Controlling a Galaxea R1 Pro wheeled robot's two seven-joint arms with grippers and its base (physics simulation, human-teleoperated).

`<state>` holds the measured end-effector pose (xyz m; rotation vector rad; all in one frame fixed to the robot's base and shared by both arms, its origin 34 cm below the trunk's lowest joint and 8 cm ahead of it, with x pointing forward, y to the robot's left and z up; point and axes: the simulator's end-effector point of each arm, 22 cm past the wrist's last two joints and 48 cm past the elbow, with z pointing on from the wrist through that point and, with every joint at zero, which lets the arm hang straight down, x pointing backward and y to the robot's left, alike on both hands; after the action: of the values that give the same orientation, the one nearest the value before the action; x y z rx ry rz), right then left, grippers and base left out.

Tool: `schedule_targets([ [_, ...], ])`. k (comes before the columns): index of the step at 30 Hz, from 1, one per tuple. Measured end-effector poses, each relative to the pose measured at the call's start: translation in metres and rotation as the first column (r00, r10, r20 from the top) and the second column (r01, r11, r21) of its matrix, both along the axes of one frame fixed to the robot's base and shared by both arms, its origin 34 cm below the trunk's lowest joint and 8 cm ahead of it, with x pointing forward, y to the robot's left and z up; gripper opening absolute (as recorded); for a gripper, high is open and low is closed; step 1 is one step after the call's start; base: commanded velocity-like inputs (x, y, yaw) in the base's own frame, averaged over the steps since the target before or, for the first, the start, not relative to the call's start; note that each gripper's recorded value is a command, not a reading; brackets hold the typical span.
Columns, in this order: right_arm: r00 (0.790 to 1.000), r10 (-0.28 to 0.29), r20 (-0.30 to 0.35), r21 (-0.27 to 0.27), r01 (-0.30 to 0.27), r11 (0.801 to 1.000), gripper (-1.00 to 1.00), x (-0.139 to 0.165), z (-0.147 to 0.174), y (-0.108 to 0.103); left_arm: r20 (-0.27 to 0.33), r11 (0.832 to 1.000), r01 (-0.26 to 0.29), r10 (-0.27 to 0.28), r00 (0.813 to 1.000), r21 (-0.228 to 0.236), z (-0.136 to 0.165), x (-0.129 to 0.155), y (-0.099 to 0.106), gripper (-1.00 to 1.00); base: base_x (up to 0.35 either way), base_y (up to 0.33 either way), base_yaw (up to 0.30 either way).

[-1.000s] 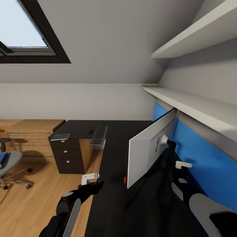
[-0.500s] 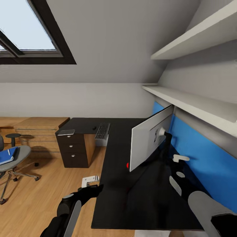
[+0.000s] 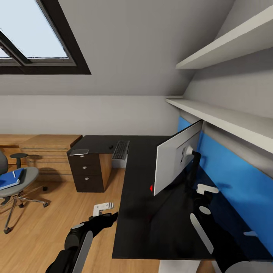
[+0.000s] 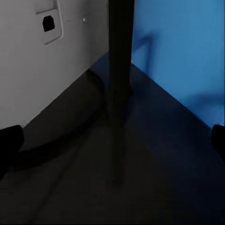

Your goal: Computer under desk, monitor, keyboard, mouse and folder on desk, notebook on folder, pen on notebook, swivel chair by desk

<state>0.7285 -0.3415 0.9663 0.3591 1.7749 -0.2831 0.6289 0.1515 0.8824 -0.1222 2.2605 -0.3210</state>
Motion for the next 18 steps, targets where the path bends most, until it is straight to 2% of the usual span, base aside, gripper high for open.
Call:
schedule_targets([
  [6,1.0,-0.005,-0.001,0.026,0.005,1.0,1.0,-0.007,0.0,0.024,0.001,1.0,-0.002,0.002,1.0,0.001,0.0,0.0,0.001,1.0,-0.001,0.292,0.0],
  [18,0.999,0.048,0.004,-0.03,-0.048,0.998,1.0,-0.009,0.005,0.064,0.0,1.0,-0.015,0.015,1.0,0.002,0.0,0.001,0.007,1.0,0.0,0.318,0.0],
])
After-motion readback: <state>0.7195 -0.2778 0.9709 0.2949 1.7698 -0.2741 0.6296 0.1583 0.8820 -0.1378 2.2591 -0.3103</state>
